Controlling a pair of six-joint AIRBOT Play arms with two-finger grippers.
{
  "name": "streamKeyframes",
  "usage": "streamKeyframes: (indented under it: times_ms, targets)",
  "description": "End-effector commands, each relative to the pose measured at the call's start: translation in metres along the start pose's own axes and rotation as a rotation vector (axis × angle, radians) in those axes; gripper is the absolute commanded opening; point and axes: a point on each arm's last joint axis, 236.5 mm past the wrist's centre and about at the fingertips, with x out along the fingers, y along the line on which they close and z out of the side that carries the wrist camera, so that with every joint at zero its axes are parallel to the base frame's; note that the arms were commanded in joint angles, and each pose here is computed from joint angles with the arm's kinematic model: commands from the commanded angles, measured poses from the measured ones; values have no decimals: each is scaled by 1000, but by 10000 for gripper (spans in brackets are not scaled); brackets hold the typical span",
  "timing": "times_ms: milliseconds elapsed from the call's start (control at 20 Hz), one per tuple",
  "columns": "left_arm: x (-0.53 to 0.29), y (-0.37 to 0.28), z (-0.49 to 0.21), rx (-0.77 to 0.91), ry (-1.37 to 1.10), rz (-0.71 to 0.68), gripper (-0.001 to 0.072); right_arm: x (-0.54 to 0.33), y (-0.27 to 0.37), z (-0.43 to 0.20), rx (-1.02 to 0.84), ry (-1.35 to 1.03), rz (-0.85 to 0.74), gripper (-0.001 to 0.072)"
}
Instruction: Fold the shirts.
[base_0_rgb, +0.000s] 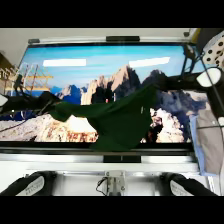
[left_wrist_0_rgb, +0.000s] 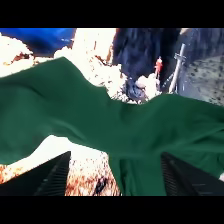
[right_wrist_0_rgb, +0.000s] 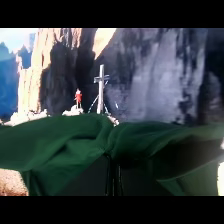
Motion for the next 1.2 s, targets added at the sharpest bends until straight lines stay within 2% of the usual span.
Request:
streamKeyframes:
  times_ms: [0,150,200,300,650,850,1000,1150]
  targets:
    - [10,20,22,-39,44,-9,720,34,-3,-8,70,53,52,59]
    - [-27,25,22,-22,115,-19,700,30,-2,-18,23,92,49,59]
    - [-31,29,5,-13,179,-1,591,30,-4,-24,16,117,43,59]
    - [-22,37,-37,26,280,52,591,29,-6,-33,1,157,34,59]
    - [85,-12,-150,20,374,-54,611,27,-7,-42,-8,197,31,59]
    - [127,-22,-199,46,467,-34,610,27,-7,-44,-8,205,32,59]
    - [145,-18,-218,18,512,-20,609,25,-6,-50,-9,231,34,59]
    - [158,-39,-212,-21,457,-96,593,25,-6,-51,-12,236,35,59]
